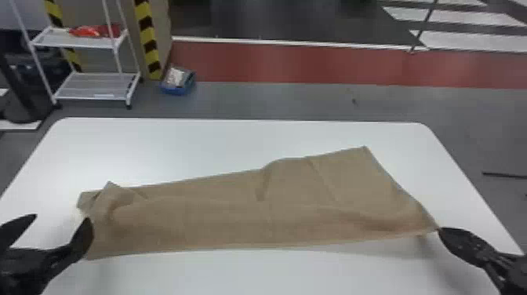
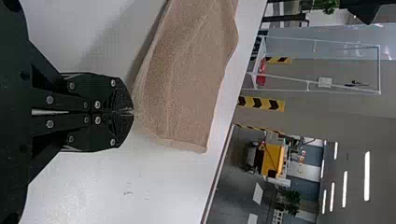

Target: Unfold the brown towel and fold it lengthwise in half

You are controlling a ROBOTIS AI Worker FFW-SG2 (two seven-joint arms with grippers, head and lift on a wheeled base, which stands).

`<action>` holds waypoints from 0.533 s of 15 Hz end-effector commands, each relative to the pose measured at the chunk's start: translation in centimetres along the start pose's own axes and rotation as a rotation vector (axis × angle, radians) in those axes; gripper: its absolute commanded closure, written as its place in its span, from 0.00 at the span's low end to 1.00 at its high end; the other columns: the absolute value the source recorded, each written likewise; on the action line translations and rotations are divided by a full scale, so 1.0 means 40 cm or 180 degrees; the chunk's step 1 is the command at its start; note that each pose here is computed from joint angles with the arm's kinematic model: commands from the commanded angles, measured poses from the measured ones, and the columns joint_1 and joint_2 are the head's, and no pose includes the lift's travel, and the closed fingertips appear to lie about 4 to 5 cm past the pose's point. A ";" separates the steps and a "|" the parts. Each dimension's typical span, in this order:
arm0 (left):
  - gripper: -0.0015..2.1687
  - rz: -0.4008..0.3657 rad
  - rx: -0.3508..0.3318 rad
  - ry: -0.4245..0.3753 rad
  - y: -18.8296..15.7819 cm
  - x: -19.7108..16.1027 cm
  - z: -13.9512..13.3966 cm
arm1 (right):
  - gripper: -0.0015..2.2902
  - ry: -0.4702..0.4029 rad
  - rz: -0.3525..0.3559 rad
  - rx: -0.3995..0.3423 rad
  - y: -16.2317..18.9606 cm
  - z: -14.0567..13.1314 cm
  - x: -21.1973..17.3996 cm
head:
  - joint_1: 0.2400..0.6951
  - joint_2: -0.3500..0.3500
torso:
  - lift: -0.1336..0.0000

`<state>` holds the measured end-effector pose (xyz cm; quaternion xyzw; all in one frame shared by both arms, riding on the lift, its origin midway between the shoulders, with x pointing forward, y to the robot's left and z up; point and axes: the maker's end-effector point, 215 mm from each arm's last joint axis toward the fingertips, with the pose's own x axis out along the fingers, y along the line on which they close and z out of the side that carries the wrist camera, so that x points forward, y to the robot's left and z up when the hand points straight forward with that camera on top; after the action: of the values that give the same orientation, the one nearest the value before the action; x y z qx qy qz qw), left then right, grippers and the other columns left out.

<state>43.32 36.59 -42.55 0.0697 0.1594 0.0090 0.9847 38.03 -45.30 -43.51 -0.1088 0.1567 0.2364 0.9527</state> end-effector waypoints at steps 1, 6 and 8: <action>0.04 -0.0288 -0.0199 0.0015 0.009 -0.015 -0.021 | 0.53 -0.0003 0.0019 0.0005 0.008 -0.001 0.005 | 1.00 0.33 | 0.11; 0.12 -0.0883 -0.0301 -0.0033 -0.024 -0.045 -0.042 | 0.53 0.0002 0.0028 0.0013 0.013 -0.004 0.009 | 1.00 0.31 | 0.11; 0.13 -0.1023 -0.0290 -0.0009 -0.051 -0.049 -0.053 | 0.53 0.0015 0.0029 0.0017 0.015 -0.007 0.012 | 1.00 0.31 | 0.11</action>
<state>40.86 35.10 -43.84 -0.0016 0.1636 -0.1355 0.9772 38.08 -44.72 -43.89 -0.1065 0.1583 0.2401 0.9518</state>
